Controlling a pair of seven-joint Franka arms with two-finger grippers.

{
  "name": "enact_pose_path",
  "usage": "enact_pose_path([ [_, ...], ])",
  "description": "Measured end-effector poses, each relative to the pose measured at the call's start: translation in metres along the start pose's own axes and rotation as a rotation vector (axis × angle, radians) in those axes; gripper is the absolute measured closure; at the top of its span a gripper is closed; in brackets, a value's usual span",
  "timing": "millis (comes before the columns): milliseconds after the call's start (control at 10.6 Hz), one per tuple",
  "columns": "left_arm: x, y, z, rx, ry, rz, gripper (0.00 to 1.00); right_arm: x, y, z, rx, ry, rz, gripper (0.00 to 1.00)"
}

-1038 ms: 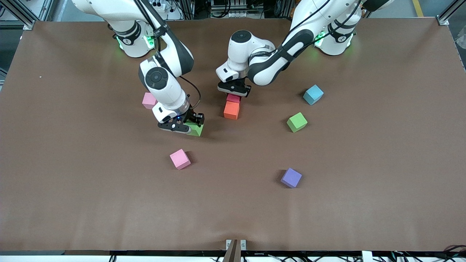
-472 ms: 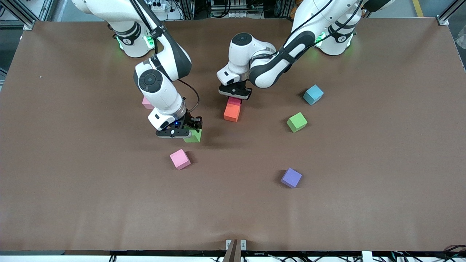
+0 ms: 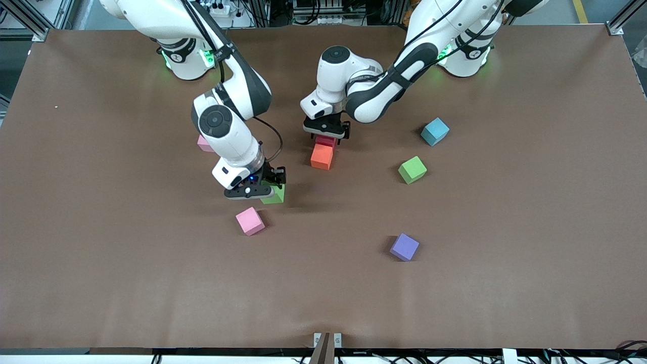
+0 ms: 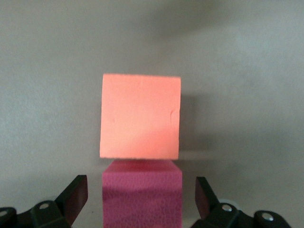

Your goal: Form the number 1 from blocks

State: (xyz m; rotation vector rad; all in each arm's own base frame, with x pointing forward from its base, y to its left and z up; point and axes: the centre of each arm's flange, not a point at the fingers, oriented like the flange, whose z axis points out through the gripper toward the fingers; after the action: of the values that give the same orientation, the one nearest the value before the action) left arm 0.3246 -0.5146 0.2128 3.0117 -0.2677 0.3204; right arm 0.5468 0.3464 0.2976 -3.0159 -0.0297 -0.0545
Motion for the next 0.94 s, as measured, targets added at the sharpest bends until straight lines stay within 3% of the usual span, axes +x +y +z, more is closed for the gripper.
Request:
enact_pose_path([
  [283, 0.072, -0.034, -0.060, 0.005, 0.076, -0.244, 0.00, 0.001, -0.028, 0.015, -0.040, -0.051, -0.060, 0.41],
  [566, 0.150, -0.126, -0.114, 0.093, 0.170, -0.456, 0.00, -0.019, -0.079, 0.048, -0.054, -0.071, -0.122, 0.41],
  [755, 0.187, -0.197, -0.115, 0.134, 0.167, -0.460, 0.00, -0.044, -0.113, 0.070, -0.064, -0.089, -0.104, 0.41],
  [943, 0.218, -0.267, -0.117, 0.136, 0.094, -0.384, 0.00, -0.054, -0.121, 0.082, -0.074, -0.102, -0.054, 0.41],
])
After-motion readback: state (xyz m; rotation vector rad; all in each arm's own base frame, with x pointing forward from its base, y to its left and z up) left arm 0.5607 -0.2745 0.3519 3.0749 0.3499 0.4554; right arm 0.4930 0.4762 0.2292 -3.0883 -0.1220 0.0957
